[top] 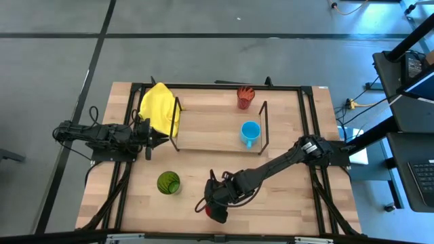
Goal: Stack small to large cups/mugs on shelf
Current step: Put the orange cup on the shelf
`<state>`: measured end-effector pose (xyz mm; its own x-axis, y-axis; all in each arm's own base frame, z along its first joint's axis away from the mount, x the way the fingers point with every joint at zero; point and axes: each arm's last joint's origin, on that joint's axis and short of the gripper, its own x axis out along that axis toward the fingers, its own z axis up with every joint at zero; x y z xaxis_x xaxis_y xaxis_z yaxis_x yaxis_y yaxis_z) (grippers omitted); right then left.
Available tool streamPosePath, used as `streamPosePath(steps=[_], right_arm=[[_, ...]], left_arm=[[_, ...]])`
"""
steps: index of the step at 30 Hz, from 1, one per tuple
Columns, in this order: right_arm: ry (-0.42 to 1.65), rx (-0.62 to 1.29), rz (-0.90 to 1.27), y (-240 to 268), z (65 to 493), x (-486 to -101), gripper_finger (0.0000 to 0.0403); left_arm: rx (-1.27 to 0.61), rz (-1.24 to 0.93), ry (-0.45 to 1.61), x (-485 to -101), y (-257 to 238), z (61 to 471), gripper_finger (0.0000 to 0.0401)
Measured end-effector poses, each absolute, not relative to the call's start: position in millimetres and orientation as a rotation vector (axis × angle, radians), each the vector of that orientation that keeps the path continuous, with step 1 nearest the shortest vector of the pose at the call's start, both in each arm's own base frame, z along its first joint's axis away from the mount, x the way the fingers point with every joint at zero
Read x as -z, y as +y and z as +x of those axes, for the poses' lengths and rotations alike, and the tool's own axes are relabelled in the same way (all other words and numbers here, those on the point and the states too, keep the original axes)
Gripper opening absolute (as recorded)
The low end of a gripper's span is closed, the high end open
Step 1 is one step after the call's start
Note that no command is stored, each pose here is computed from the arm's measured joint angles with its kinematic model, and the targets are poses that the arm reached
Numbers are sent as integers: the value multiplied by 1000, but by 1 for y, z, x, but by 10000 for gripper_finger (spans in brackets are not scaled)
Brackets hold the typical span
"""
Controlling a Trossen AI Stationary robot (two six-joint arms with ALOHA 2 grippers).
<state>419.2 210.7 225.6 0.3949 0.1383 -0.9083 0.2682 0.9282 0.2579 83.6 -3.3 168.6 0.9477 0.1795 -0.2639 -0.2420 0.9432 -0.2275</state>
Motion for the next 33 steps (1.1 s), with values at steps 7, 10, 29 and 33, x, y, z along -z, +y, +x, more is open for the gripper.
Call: streamPosePath(steps=[7,10,29,33], right_arm=[[1187,105,398,204,420,-225,52],[1191,106,391,203,420,-224,12],[1123,311,34,134,405,-336,4],[1155,439,42,105,400,-342,4]], left_arm=[[-217,-261,243,-169,-3,84,75],[-217,-261,243,-169,-3,84,75],[-217,-261,243,-169,-3,84,75],[-217,-261,243,-169,-3,84,75]])
